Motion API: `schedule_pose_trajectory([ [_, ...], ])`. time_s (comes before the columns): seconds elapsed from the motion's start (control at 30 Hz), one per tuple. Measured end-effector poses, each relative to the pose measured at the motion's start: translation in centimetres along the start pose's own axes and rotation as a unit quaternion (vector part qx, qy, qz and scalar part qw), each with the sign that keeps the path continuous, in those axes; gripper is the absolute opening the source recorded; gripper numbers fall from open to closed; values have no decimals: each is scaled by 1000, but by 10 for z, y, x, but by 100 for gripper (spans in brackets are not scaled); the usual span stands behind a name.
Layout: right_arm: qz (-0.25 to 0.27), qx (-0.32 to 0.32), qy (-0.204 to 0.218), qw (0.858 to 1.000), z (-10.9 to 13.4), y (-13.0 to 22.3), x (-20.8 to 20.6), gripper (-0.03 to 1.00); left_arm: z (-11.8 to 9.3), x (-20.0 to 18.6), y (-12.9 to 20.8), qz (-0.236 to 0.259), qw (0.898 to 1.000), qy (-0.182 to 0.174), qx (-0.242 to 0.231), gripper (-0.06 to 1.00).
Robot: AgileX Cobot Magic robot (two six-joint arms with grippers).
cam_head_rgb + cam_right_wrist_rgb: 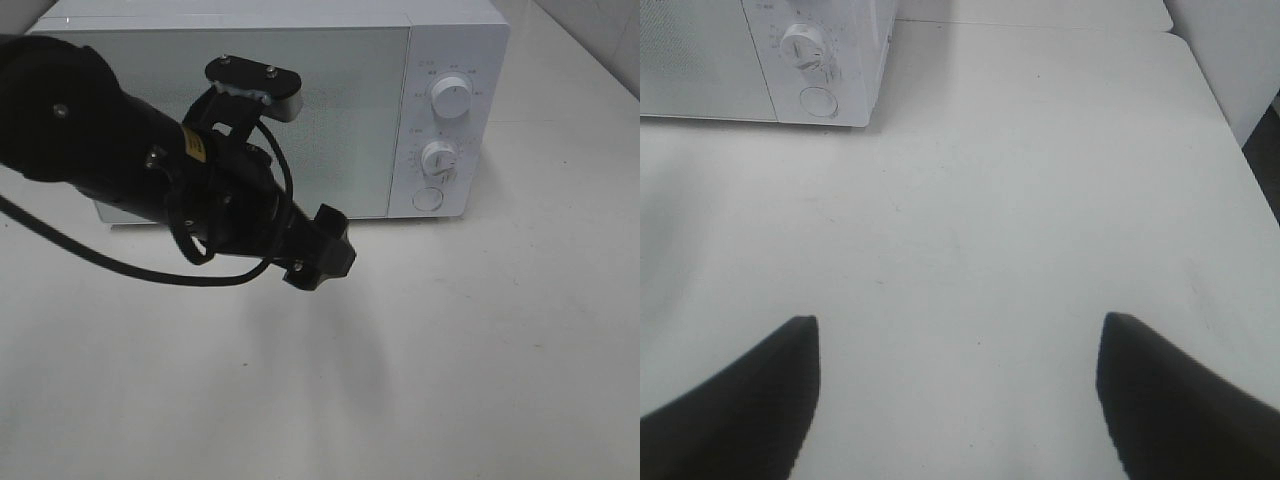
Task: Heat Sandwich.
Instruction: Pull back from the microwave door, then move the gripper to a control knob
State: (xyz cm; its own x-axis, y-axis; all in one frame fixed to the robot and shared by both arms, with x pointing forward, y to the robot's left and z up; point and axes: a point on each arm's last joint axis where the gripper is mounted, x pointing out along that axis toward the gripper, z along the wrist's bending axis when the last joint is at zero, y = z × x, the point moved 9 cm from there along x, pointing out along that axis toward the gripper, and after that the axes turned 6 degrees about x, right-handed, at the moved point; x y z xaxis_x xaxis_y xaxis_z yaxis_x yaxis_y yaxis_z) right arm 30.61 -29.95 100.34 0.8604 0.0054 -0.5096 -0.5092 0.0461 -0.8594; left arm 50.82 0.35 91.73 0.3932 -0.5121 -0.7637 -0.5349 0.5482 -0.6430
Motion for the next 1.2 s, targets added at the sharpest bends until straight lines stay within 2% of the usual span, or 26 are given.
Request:
schedule_pose_trajectory([
  [0.03, 0, 0, 0, 1000, 0, 0, 0, 74, 0, 0, 0, 0, 1000, 0, 0, 98],
  [0.1, 0, 0, 0, 1000, 0, 0, 0, 74, 0, -10, 10, 32, 999, 6, 7, 98],
  [0.27, 0, 0, 0, 1000, 0, 0, 0, 74, 14, -24, 19, 60, 998, 0, -24, 98],
  [0.3, 0, 0, 0, 1000, 0, 0, 0, 74, 28, -31, 25, 78, 996, -8, -48, 98],
  [0.37, 0, 0, 0, 1000, 0, 0, 0, 74, 43, -38, 34, 100, 992, -15, -69, 98],
  [0.43, 0, 0, 0, 1000, 0, 0, 0, 74, 48, -41, 39, 110, 991, -17, -79, 98],
  [0.47, 0, 0, 0, 1000, 0, 0, 0, 74, 62, -49, 45, 123, 987, -26, -97, 98],
  [0.53, 0, 0, 0, 1000, 0, 0, 0, 74, 77, -59, 51, 130, 984, -37, -115, 98],
  [0.57, 0, 0, 0, 1000, 0, 0, 0, 74, 77, -59, 51, 130, 984, -37, -115, 98],
  [0.63, 0, 0, 0, 1000, 0, 0, 0, 74, 98, -76, 56, 130, 979, -56, -143, 98],
  [0.73, 0, 0, 0, 1000, 0, 0, 0, 74, 110, -87, 61, 134, 975, -66, -162, 98],
  [0.8, 0, 0, 0, 1000, 0, 0, 0, 74, 128, -105, 70, 137, 968, -84, -191, 98],
  [0.9, 0, 0, 0, 1000, 0, 0, 0, 74, 145, -124, 83, 139, 960, -107, -216, 98],
  [0.93, 0, 0, 0, 1000, 0, 0, 0, 74, 145, -124, 83, 139, 960, -107, -216, 98],
  [0.97, 0, 0, 0, 1000, 0, 0, 0, 74, 155, -136, 95, 138, 953, -123, -238, 98],
  [1.1, 0, 0, 0, 1000, 0, 0, 0, 74, 160, -151, 115, 140, 943, -138, -267, 98],
  [1.13, 0, 0, 0, 1000, 0, 0, 0, 74, 161, -161, 127, 137, 937, -148, -286, 98],
  [1.2, 0, 0, 0, 1000, 0, 0, 0, 74, 158, -170, 139, 135, 932, -156, -299, 98],
])
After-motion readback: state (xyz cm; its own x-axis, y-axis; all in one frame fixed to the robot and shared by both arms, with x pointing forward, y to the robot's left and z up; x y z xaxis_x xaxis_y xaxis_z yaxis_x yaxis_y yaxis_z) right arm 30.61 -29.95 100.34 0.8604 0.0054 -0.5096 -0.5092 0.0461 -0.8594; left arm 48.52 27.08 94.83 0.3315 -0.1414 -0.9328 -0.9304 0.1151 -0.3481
